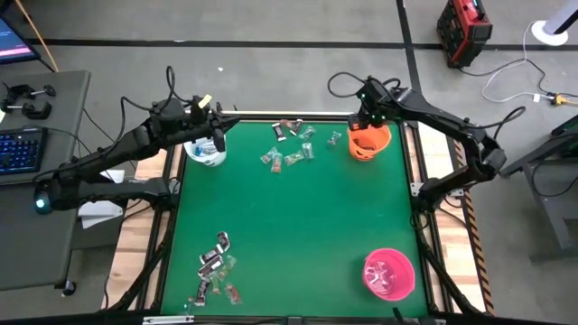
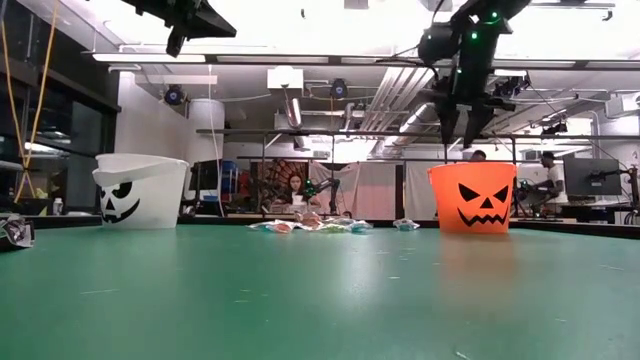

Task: Sort candy by brand, put in halloween buckets
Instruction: Put the brown chocolate bar into the orange bucket

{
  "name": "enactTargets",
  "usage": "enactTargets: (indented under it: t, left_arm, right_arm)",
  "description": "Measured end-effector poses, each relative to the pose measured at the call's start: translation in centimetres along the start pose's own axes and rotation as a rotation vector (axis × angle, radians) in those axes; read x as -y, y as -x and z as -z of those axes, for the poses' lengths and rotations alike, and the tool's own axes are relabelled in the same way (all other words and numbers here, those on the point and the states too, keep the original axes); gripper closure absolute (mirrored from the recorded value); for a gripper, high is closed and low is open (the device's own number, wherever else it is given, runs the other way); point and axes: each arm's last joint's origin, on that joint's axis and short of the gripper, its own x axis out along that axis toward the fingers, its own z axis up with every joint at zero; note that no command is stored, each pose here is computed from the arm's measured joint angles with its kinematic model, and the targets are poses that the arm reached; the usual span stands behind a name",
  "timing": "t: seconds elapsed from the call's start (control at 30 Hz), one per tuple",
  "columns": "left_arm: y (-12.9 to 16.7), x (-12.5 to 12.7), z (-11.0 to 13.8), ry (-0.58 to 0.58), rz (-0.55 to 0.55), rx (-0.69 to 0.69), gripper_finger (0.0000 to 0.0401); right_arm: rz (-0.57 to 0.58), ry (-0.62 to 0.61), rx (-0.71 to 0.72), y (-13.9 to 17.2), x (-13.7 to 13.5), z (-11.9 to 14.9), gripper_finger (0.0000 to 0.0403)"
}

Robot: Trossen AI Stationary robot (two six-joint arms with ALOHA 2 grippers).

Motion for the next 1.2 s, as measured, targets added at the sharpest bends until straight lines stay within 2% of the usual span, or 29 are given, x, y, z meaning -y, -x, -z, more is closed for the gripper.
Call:
enactTargets:
  t: [0.07, 0.2, 0.3, 0.47, 0.6, 0.73, 0.9, 1.07, 1.2]
  left_arm:
    - [0.0, 0.0, 0.0, 0.0, 0.0, 0.0, 0.0401]
    - [0.0, 0.0, 0.0, 0.0, -0.004, 0.001, 0.0401]
    - [0.0, 0.0, 0.0, 0.01, -0.004, 0.001, 0.0401]
    - [0.0, 0.1, -0.3, 0.017, 0.01, 0.037, 0.0401]
    - [0.1, 0.5, -1.5, 0.006, 0.08, 0.149, 0.0401]
    - [0.2, 0.6, -1.8, 0.004, 0.089, 0.183, 0.0401]
    - [0.2, 0.6, -1.7, 0.02, 0.087, 0.169, 0.0401]
    - [0.2, 0.6, -1.7, 0.02, 0.087, 0.168, 0.0401]
    - [0.2, 0.6, -1.6, 0.02, 0.086, 0.164, 0.0401]
  right_arm:
    - [-0.109, -0.054, 0.057, 0.5, -0.8, -0.9, 0.0177]
    - [-0.437, -0.115, 0.205, 1.3, -3.9, -2.9, 0.0173]
    - [-0.526, -0.128, 0.201, -0.3, -6.4, -2.9, 0.0177]
    - [-0.635, -0.062, 0.112, -4.8, -11.1, -1.8, 0.0178]
    - [-0.602, -0.028, 0.064, -7.5, -14.0, -1.6, 0.0178]
    - [-0.496, -0.049, 0.084, -9.4, -15.7, -3.3, 0.0179]
    - [-0.33, -0.075, 0.029, -12.5, -16.6, -5.6, 0.0179]
    - [-0.246, -0.108, -0.01, -14.9, -17.1, -7.5, 0.0179]
    - [-0.174, -0.148, -0.084, -16.8, -16.9, -7.7, 0.0179]
